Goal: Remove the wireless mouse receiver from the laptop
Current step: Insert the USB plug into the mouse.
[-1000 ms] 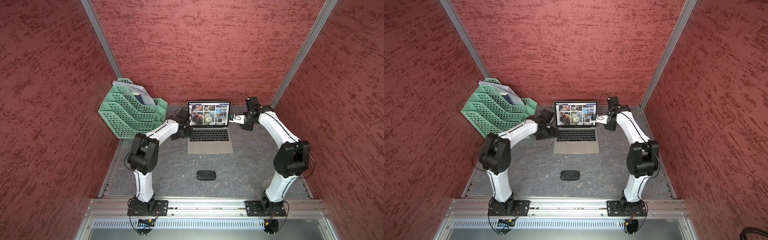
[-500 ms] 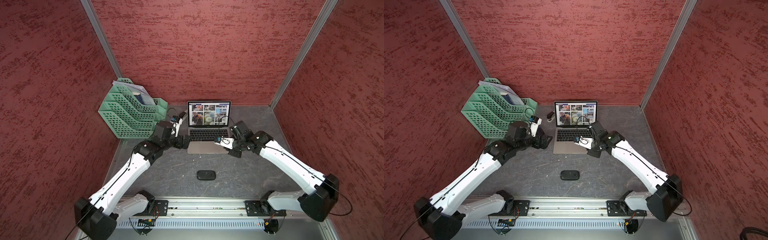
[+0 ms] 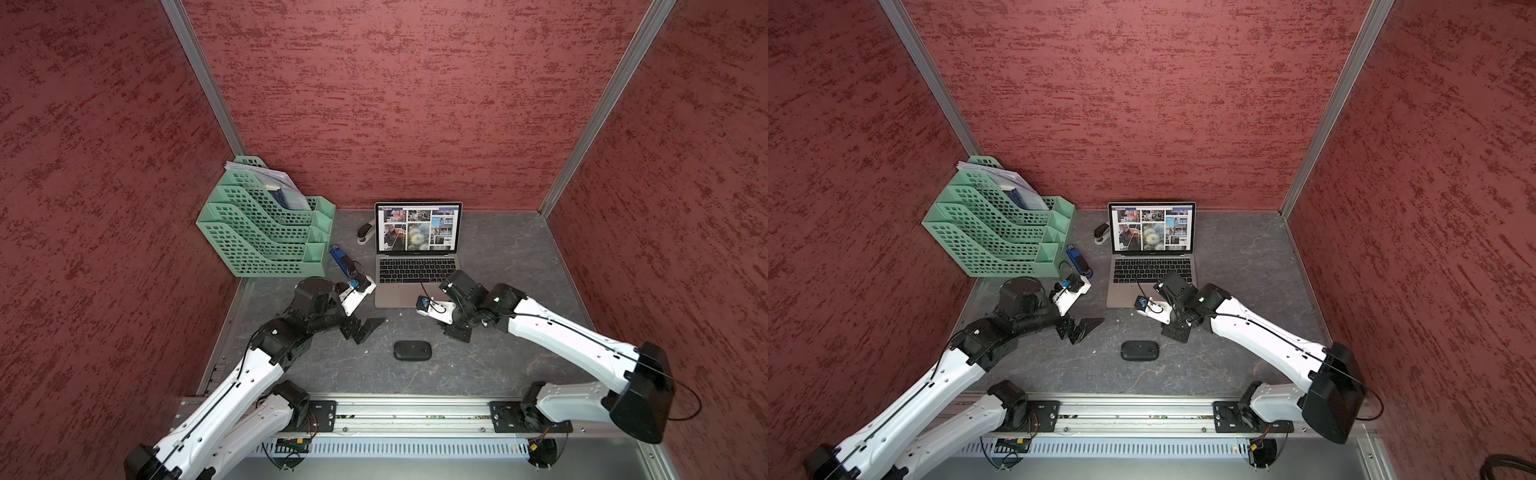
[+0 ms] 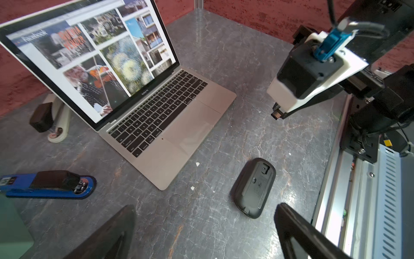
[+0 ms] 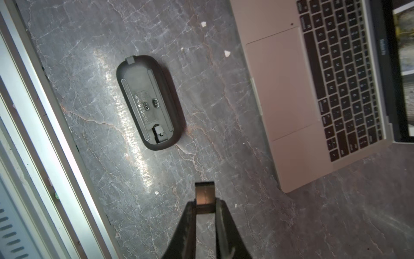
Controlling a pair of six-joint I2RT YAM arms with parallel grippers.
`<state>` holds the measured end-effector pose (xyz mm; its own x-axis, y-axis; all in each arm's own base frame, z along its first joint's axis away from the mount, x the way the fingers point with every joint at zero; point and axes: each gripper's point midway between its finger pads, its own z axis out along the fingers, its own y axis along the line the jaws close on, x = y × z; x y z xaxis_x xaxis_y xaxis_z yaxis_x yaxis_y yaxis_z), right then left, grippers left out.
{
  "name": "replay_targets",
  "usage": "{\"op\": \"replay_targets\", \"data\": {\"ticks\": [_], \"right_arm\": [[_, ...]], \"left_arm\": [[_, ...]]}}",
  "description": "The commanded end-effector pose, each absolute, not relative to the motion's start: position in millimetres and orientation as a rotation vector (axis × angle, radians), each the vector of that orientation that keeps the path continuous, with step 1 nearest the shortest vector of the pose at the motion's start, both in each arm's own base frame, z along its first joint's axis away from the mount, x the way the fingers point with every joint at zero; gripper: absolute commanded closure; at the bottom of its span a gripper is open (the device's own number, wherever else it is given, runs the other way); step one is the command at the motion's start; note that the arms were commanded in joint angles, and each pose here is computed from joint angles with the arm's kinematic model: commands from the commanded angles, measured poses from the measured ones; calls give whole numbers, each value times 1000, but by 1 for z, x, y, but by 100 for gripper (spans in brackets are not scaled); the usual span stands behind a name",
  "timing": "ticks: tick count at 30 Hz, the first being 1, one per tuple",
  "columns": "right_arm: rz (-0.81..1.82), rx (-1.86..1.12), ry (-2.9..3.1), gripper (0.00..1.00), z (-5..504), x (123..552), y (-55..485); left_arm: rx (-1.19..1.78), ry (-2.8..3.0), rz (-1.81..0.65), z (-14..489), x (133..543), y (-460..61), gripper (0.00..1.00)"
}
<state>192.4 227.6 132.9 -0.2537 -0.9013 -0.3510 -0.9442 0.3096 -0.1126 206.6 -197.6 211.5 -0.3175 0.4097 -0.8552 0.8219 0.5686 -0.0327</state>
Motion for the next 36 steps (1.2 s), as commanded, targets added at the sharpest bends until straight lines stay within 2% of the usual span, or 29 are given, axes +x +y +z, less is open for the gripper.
{"op": "replay_targets", "data": {"ticks": [1,8,17,25,36], "right_arm": [[155,-1640,2302,100,116,185,232],[153,-1587,2395,100,93,182,237],[183,-1608,2390,100,87,179,241],[221,-1651,2398,100,78,170,252],[158,-1812,2373,100,61,159,260]], "left_arm": [[1129,1902,-675,204,184,-212,0],[1329,1833,-543,179,172,-214,0],[1630,1734,-500,137,157,-215,0],[1343,1662,-418,160,182,-212,0],[1321,1652,-414,166,178,-207,0]]}}
